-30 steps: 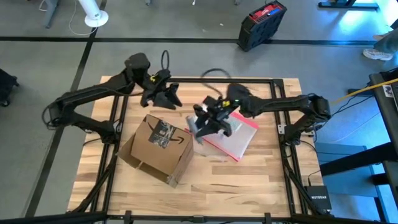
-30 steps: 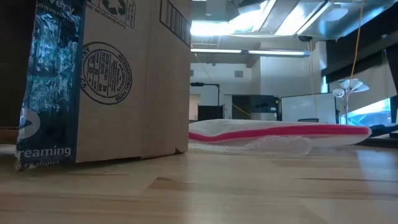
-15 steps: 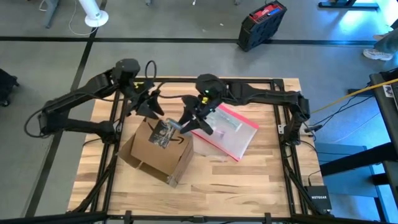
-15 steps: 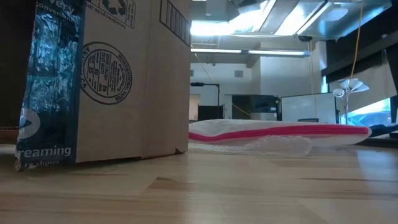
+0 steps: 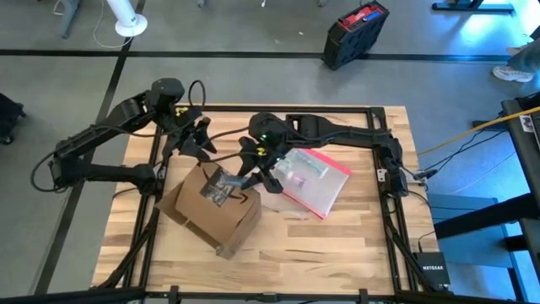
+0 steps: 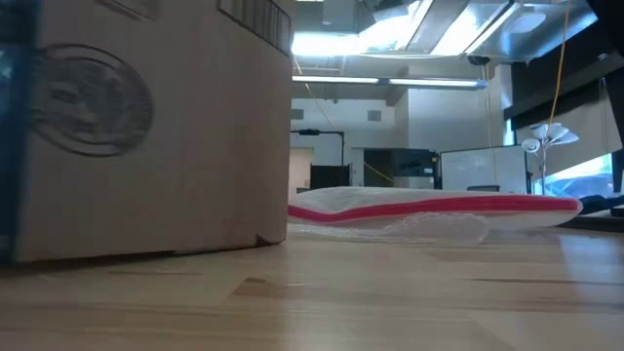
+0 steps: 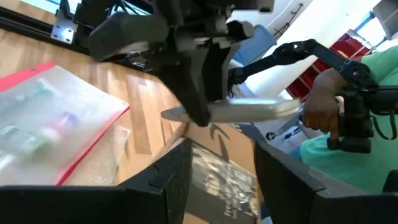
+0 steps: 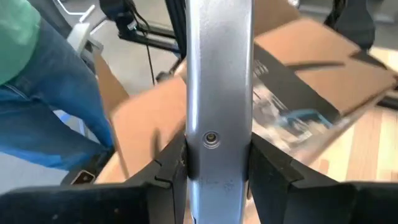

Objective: Unpack boxes
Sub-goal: Break down the cardboard box with the gray cutter until it is fully flat

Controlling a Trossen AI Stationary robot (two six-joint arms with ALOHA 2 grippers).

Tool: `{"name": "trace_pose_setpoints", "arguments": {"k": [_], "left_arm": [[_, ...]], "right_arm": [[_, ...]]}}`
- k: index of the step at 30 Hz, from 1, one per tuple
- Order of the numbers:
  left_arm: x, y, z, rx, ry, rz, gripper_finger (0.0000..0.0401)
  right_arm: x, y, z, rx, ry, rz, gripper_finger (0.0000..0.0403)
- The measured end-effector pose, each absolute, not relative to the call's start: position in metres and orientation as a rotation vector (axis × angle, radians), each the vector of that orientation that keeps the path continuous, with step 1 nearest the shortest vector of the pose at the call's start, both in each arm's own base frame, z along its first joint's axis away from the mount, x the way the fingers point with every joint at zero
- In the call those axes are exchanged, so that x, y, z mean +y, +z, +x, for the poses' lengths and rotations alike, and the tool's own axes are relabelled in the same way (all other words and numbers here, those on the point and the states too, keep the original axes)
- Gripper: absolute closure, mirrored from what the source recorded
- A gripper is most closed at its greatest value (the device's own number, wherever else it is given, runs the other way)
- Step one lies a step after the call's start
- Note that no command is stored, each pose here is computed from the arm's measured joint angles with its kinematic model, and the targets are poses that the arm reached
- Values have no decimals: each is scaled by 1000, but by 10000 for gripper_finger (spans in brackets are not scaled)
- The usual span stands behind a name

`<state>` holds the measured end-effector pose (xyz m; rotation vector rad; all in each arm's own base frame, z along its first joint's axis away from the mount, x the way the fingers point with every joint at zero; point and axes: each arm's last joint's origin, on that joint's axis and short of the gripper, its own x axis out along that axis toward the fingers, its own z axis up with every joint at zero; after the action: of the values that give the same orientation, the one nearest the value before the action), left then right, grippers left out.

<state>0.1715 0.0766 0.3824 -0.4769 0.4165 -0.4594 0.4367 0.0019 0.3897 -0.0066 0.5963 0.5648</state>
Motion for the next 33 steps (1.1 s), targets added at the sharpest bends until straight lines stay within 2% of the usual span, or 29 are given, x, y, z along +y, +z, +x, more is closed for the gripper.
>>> {"name": "trace_pose_setpoints", "arguments": {"k": [9,14,20,26,33], "left_arm": [[79,380,170,430,-447,-475,237],[75,371,164,512,-451,-518,237],[66,368,154,572,-451,-550,237],[58,370,136,616,-354,-518,237],[48,367,119,707,-303,-642,237]], "right_arm": [[0,379,430,715,518,-107,273],[2,373,425,800,464,-202,272],[0,376,420,831,416,-197,272],[0,383,410,859,393,-178,272],[1,391,388,954,404,-135,272]]}}
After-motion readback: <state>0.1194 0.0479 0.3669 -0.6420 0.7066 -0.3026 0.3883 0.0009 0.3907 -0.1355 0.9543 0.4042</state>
